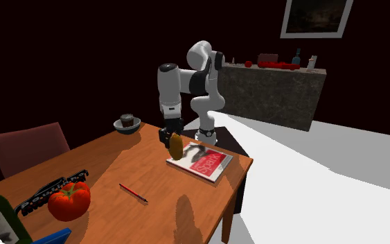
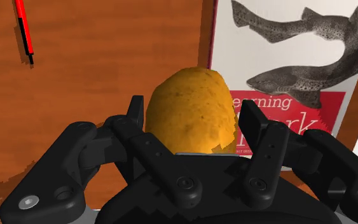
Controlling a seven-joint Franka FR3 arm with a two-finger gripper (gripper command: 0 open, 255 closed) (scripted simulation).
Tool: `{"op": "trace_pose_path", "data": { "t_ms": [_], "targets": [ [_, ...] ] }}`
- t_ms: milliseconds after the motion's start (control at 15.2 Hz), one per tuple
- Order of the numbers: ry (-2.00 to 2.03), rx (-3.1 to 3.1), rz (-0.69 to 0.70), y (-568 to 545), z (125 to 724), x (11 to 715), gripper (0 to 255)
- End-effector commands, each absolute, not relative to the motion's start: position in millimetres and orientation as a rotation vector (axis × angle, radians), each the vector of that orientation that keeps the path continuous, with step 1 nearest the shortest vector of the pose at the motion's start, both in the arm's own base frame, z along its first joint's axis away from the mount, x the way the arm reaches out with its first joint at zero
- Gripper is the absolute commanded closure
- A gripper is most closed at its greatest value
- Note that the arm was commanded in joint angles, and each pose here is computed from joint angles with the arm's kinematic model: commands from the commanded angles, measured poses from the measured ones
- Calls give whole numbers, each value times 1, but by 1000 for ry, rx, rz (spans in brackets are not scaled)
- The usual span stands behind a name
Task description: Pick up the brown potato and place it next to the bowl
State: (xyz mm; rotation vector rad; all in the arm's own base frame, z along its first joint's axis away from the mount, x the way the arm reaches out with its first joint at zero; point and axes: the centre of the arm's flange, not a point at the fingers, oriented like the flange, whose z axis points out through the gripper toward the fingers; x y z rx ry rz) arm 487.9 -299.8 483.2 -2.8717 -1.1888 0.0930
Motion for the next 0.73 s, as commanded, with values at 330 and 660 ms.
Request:
{"op": "trace_pose_path", "data": {
  "t_ms": [330, 660],
  "targets": [
    [-1190, -2871, 93, -317, 484, 396, 255],
    [-1190, -2871, 93, -330, 484, 331, 255]
  ]
}}
